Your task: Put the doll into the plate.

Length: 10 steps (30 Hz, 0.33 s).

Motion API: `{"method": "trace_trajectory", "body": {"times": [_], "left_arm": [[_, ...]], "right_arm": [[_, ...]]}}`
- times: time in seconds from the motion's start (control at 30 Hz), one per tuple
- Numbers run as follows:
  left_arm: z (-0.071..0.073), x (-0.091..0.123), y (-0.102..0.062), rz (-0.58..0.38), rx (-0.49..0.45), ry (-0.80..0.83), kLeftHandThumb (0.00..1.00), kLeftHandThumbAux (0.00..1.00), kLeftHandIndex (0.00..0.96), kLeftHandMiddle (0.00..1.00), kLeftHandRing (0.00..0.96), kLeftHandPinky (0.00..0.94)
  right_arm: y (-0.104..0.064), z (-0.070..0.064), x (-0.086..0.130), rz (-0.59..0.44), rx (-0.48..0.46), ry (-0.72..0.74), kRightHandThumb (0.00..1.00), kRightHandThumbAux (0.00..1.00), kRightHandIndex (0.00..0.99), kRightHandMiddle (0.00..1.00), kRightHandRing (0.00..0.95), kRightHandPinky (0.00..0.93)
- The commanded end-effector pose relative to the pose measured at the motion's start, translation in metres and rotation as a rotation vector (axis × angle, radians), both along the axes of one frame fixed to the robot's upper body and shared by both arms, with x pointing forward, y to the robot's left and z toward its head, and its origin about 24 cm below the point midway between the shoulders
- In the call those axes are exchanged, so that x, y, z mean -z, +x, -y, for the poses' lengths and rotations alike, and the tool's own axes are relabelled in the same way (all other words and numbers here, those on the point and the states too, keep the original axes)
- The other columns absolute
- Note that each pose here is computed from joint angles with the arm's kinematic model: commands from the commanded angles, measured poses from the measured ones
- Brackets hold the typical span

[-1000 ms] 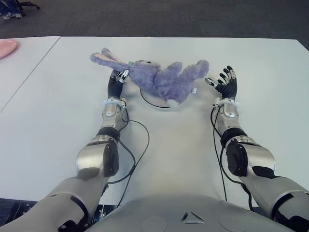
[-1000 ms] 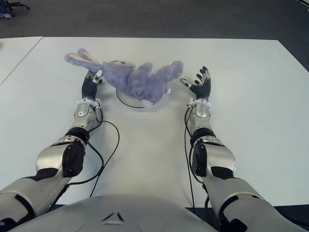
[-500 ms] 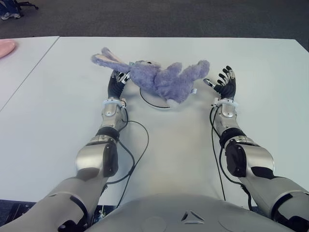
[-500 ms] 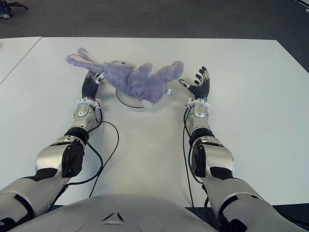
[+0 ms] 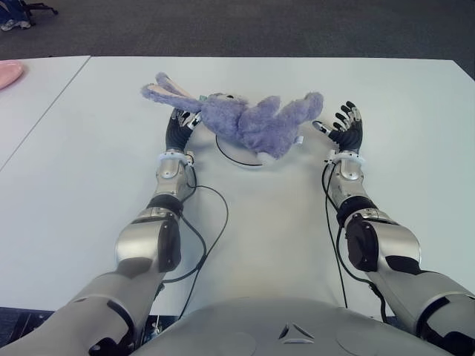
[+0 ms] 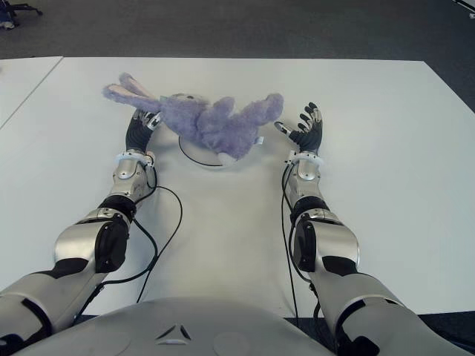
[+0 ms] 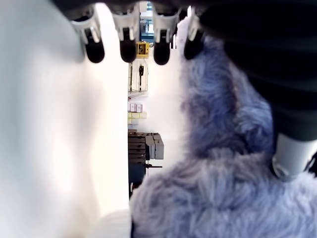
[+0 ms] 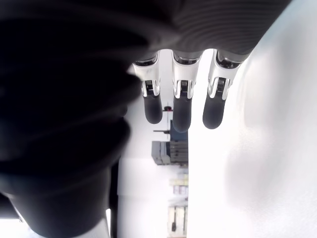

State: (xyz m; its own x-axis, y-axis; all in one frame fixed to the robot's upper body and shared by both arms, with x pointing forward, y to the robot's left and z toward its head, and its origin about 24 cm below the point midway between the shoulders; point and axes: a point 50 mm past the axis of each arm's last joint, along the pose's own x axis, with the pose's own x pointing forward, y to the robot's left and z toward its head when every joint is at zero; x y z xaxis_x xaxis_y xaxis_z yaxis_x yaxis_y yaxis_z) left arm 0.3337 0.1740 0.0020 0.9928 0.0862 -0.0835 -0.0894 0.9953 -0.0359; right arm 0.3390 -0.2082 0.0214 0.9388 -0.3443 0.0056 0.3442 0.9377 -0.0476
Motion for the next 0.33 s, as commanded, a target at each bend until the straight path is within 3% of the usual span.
{"method": "trace_trajectory", "body": {"times": [0.03, 0.33], "left_arm": [[0.0025, 0.0911, -0.0779, -0.435, -0.021, -0.016, 0.000, 0.619, 0.068, 0.084, 0.067, 0.049], [0.0028, 0.0912, -0.0776, -0.438, -0.029, -0.028, 0.000, 0.672, 0.065, 0.087, 0.075, 0.073]], "right_arm": [[-0.0794, -0.0182, 0.1026, -0.451, 0.016, 0.106, 0.000, 0.933, 0.117, 0.154, 0.164, 0.214], [-0.0799, -0.0171, 0.1029, -0.453, 0.015, 0.111, 0.001, 0.947, 0.127, 0.171, 0.178, 0.224]]}}
